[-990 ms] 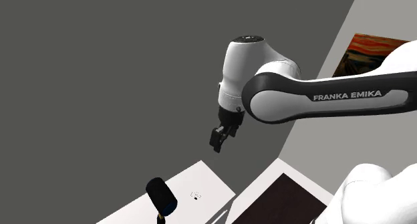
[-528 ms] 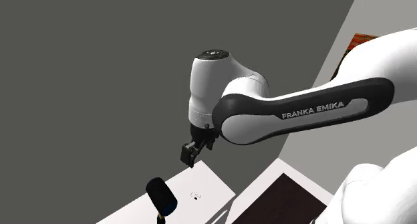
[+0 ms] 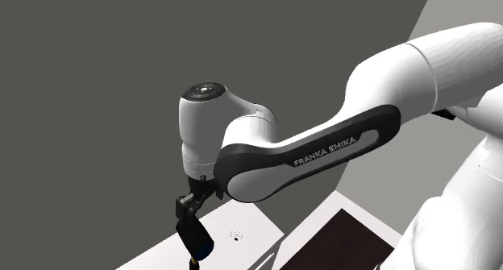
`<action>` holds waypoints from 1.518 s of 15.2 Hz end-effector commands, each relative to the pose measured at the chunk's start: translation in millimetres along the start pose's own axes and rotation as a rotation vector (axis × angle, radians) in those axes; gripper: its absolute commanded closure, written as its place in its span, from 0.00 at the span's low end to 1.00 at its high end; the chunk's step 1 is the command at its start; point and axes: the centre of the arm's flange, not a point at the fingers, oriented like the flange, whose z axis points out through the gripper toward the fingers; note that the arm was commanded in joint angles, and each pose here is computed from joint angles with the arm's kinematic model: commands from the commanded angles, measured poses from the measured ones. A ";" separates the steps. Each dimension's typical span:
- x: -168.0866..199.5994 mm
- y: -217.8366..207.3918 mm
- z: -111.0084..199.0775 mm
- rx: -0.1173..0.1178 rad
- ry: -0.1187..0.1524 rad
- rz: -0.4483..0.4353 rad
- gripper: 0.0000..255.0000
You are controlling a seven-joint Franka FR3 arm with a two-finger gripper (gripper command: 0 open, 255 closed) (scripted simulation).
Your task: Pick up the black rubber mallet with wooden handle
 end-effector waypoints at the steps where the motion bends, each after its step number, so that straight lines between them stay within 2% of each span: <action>1: 11.0 -22.6 7.1 0.003 0.005 0.004 0.00; 3: 19.7 -41.6 14.0 0.005 0.008 0.005 0.00; 12: 17.3 -45.7 53.7 0.005 0.008 0.005 0.00; 13: 17.1 -45.8 54.0 0.005 0.008 0.005 1.00; 23: 17.6 -45.1 48.5 0.005 0.008 0.005 1.00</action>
